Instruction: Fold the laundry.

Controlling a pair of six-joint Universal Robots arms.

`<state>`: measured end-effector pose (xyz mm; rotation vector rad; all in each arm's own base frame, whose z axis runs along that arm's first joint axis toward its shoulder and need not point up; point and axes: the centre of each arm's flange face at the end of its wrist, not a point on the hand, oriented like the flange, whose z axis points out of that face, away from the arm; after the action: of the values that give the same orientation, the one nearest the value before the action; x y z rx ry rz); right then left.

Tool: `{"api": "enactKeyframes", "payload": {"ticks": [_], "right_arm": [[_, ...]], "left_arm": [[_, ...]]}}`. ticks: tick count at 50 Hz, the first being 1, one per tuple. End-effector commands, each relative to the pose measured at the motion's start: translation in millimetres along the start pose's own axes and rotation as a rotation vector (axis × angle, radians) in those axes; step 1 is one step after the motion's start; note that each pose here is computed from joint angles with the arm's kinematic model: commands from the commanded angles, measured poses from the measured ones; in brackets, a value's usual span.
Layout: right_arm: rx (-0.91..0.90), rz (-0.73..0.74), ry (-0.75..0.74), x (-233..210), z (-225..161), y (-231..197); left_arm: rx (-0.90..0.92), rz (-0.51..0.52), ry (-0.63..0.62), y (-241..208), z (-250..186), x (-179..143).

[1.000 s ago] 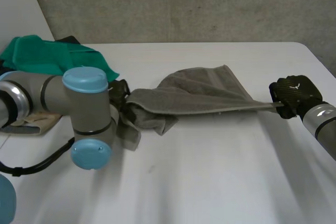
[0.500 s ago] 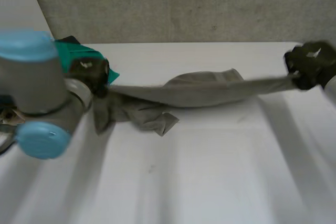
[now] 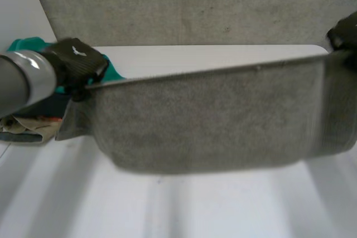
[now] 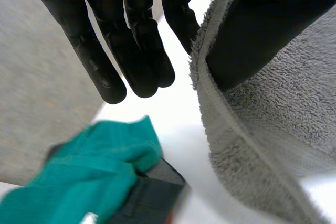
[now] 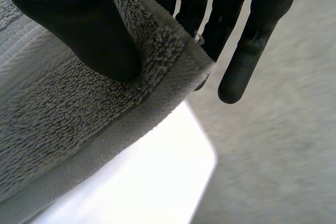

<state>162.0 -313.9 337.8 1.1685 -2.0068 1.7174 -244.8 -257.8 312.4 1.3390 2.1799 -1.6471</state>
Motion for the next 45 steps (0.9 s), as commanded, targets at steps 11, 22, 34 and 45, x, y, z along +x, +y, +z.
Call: {"api": "enactKeyframes", "payload": {"ticks": [11,22,34,45], "right_arm": [[0.572,0.275,0.57,50,97,-51],[0.792,0.256,0.611,63,68,-79],[0.473,0.279,0.296,-10,87,-10],[0.146,0.244,0.073,-96,97,88]], "left_arm": [[0.762,0.026,-0.561,-101,87,-81],[0.887,-0.081,-0.588,-118,45,-105],[0.579,-0.114,-0.346,-26,81,-38],[0.249,-0.044,-0.104,105,125,65]]}}
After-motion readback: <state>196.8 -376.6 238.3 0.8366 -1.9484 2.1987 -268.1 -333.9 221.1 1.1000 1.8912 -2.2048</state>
